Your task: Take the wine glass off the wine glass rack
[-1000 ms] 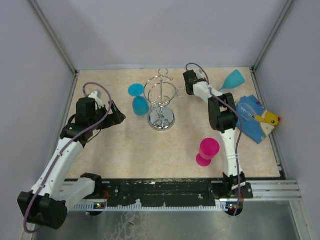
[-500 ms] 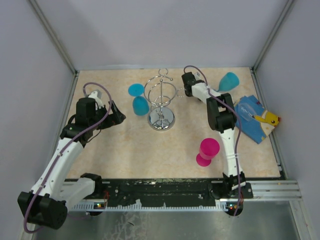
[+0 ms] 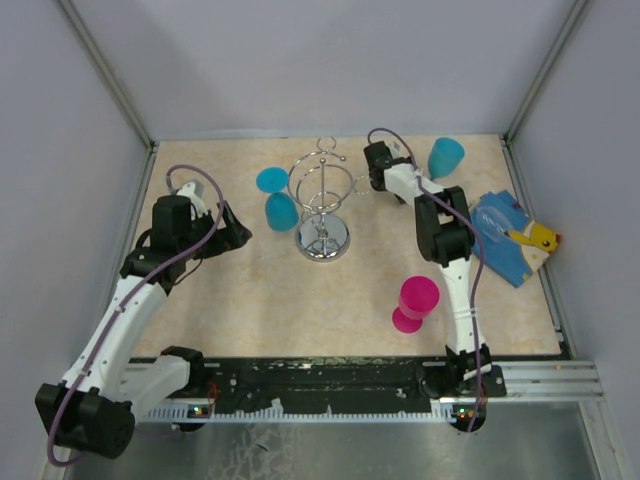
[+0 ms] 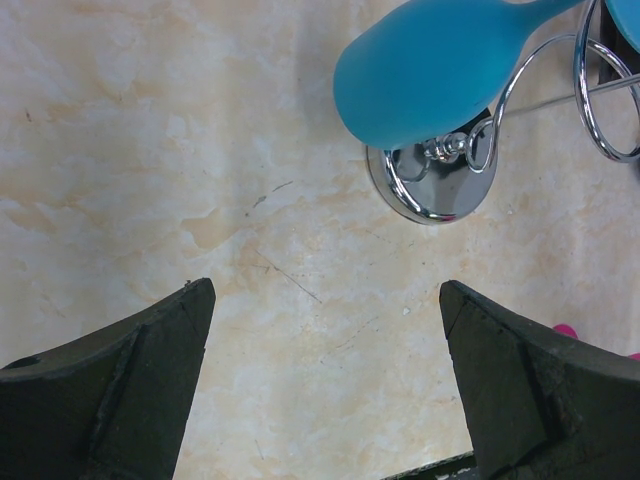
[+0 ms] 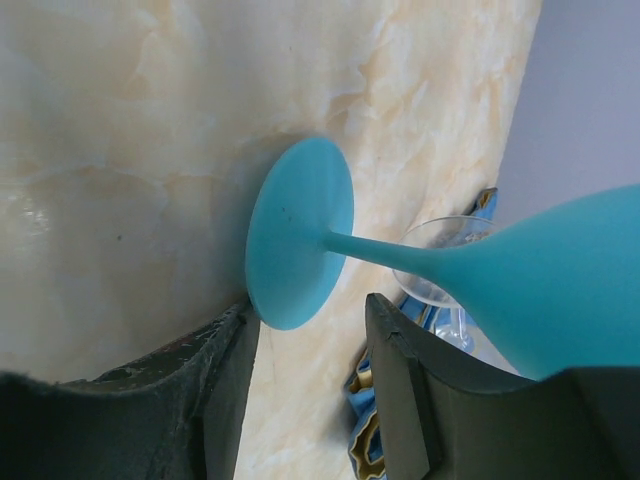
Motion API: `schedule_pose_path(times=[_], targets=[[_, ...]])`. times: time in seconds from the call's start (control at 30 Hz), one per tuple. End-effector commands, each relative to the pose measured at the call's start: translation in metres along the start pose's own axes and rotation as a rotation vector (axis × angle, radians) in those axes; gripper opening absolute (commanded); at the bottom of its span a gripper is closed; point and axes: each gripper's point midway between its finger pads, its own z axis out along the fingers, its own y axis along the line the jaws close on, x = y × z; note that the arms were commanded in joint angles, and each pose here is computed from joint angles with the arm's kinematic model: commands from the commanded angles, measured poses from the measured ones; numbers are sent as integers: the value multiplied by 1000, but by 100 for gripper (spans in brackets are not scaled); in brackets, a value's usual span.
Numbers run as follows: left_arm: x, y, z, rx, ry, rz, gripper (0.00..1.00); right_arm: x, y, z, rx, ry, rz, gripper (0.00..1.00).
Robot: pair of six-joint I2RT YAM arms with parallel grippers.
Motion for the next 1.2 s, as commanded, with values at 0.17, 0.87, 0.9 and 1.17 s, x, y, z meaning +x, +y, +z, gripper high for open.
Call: schedule_pose_path(times=[0.17, 0.87, 0.9, 1.17], targets=[[-2, -3, 0, 18, -5, 4, 100, -13, 39, -18, -217, -63, 43, 49], [-2, -4, 2, 25, -1, 6, 100, -22, 28, -88, -449, -189, 164, 55], [-2, -4, 1, 26, -3, 7, 100, -22, 26, -91, -452, -191, 168, 55], [-2, -3, -1, 23, -9, 9, 100, -13, 6, -112, -460, -222, 211, 58]])
